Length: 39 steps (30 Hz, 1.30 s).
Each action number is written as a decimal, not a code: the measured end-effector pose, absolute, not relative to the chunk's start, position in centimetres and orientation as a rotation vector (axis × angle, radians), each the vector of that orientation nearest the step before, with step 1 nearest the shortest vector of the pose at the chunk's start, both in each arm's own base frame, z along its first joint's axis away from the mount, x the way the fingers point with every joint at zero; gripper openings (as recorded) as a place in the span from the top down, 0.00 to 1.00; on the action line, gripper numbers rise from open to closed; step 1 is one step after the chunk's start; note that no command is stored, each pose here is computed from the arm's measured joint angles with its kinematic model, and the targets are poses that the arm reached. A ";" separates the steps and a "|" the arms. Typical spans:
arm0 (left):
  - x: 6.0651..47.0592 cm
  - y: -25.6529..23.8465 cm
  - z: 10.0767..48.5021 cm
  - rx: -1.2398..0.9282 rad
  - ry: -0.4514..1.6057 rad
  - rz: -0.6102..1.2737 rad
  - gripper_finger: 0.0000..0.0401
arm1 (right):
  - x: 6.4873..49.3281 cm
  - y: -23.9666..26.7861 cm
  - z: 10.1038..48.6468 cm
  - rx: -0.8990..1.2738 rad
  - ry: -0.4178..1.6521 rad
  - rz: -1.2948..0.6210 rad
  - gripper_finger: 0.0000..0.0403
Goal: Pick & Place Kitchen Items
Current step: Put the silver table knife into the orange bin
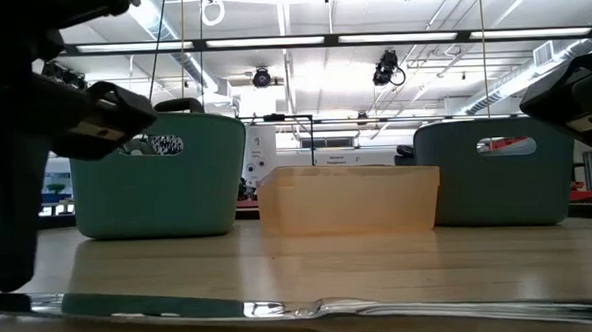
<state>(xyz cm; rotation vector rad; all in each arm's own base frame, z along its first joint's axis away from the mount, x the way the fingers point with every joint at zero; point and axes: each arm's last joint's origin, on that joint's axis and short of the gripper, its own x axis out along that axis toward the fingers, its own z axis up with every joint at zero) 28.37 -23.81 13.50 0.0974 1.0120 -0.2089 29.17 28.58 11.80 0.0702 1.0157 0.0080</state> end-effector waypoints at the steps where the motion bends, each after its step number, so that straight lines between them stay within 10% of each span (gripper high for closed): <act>1: 28.4 -23.8 13.5 0.097 1.011 -0.209 0.99 | 29.2 28.6 11.8 0.070 1.016 0.007 0.65; 39: 28.9 -23.8 12.8 0.088 1.006 -0.213 0.99 | 29.2 28.5 11.8 0.059 1.014 0.009 0.65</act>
